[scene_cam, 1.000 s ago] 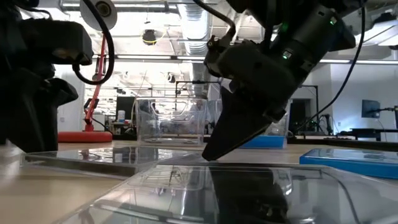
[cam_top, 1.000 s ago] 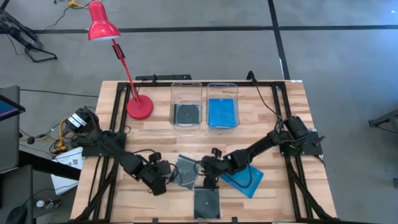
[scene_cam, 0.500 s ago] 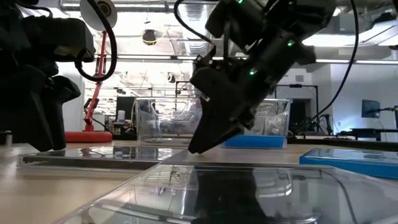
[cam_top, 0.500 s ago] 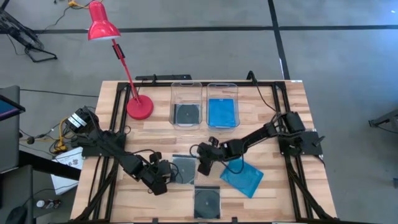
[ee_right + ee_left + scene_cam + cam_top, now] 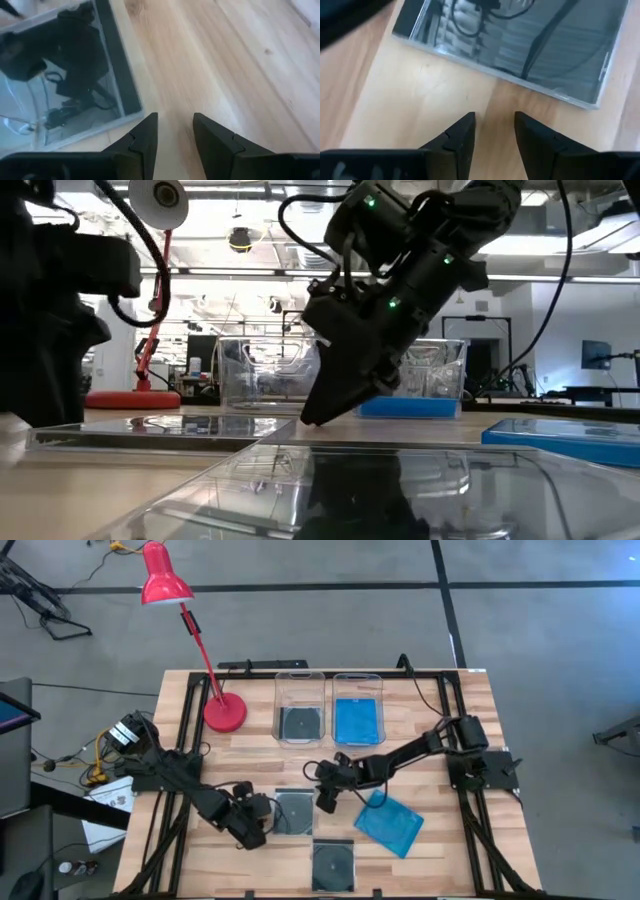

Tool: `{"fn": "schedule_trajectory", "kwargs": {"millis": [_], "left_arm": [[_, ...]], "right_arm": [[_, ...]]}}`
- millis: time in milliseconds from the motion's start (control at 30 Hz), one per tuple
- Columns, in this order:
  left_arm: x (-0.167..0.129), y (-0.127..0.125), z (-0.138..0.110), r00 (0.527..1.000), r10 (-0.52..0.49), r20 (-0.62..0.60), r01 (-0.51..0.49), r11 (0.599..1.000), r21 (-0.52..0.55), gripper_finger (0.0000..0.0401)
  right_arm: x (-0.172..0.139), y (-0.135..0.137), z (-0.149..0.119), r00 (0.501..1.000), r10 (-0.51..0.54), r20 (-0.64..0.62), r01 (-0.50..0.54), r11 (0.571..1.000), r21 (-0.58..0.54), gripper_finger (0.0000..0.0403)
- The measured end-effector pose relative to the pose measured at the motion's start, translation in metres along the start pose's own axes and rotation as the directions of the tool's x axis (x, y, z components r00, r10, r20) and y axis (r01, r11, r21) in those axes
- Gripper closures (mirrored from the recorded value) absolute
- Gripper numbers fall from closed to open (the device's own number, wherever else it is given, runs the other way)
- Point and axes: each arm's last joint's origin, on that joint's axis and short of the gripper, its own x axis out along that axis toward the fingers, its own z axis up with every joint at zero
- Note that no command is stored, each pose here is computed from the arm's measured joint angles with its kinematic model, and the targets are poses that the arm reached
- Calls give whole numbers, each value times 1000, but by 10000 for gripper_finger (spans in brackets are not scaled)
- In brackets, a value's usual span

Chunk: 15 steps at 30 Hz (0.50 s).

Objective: Pick & place jewel cases by type
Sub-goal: Put the top black cd case into the left transparent bin

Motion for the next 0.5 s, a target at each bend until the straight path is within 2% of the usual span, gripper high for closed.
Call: {"fn": "schedule_trajectory", "kwargs": {"millis": [100, 233, 400, 500], "left_arm": [[-1, 1, -5, 1000, 16, -16, -17, 1000, -24, 269], [1, -3, -4, 999, -40, 28, 41, 999, -14, 269], [2, -7, -2, 995, -82, 59, 84, 996, -19, 269], [2, -8, -1, 994, -93, 62, 94, 995, -24, 269]], "right_arm": [[-2, 5, -4, 1000, 8, -23, -8, 1000, -7, 285], [-3, 11, -5, 1000, 27, -7, -27, 1000, -15, 285], [-1, 11, 1, 996, 83, 40, -83, 997, 5, 285], [-1, 9, 4, 995, 81, 52, -81, 997, -2, 285]]}}
